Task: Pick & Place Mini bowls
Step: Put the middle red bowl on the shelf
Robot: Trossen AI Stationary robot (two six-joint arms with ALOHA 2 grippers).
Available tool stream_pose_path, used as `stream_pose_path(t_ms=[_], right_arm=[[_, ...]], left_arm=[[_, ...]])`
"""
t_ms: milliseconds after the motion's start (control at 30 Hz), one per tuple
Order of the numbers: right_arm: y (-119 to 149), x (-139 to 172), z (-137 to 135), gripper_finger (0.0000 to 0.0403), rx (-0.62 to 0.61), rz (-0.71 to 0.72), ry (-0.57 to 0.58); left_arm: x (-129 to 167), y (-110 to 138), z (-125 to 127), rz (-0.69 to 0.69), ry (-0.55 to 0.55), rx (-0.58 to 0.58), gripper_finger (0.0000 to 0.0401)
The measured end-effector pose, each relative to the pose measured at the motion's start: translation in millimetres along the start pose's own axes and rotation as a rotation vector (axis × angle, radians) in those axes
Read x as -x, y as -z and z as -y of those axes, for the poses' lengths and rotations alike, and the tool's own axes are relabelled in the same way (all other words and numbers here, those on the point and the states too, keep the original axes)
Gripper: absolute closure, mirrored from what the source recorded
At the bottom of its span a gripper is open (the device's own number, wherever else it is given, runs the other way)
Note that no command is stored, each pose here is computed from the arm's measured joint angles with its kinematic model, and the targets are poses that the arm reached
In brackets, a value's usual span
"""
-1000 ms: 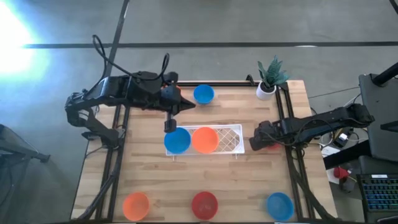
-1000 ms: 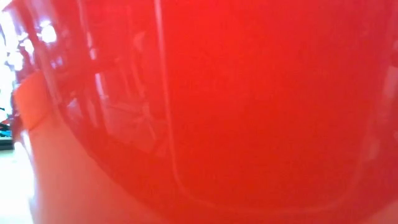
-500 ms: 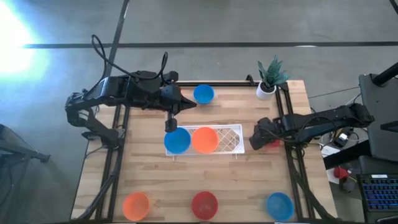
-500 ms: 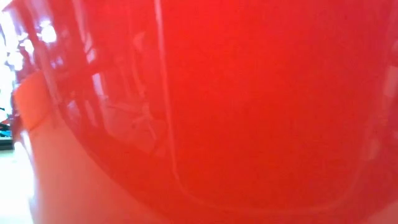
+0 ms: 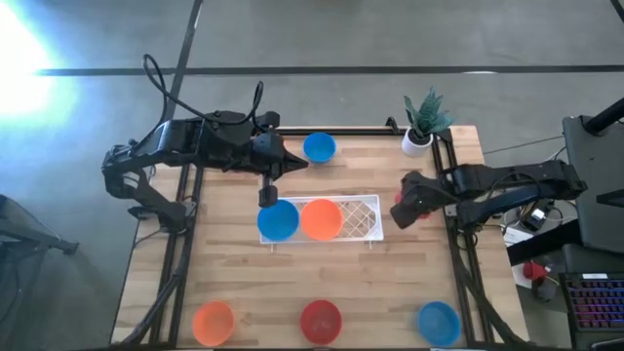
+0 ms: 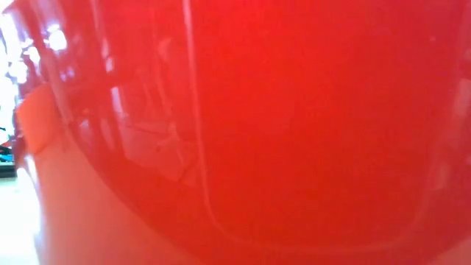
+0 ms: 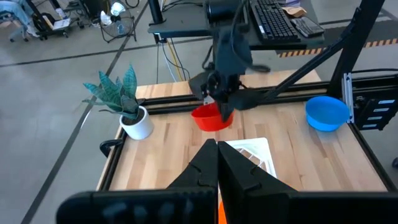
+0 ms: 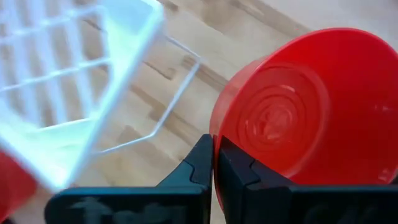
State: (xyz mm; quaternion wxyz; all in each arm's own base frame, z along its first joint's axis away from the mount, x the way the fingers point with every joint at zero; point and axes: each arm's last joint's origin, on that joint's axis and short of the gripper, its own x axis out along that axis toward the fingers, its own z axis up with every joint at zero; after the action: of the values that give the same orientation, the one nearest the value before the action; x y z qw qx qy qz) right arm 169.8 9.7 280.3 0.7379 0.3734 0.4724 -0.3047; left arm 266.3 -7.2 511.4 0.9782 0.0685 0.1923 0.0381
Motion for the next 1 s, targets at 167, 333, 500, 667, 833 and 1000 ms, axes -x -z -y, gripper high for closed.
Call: stream_pose_path(t_ms=[167,333,500,667,833,1000], right_arm=[[-9,35,-8,0.0395,0.067,0.023,-0.049],[-20,50,-25,0.0395,0.201,-0.007,-0.042],[-34,43,-57,0.0394,0.439,-0.081,-0.033],[-47,38,-83,0.0394,0.589,-0.101,-0.016],[-53,37,-104,0.0394,0.741,-0.097,-0.035],[-49,38,-119,0.0394,0.86,-0.095,-0.057]], left_arm=[[0,0,0,0.0,0.0,0.0,0.0399],[0,0,0,0.0,0.0,0.0,0.0399],[0,0,-1,0.002,-0.017,0.0,0.0399],[0,-1,-1,0.004,-0.02,0.017,0.0399],[0,0,-1,0.004,-0.019,0.029,0.0399],[0,0,-1,0.004,-0.019,0.036,0.0399]])
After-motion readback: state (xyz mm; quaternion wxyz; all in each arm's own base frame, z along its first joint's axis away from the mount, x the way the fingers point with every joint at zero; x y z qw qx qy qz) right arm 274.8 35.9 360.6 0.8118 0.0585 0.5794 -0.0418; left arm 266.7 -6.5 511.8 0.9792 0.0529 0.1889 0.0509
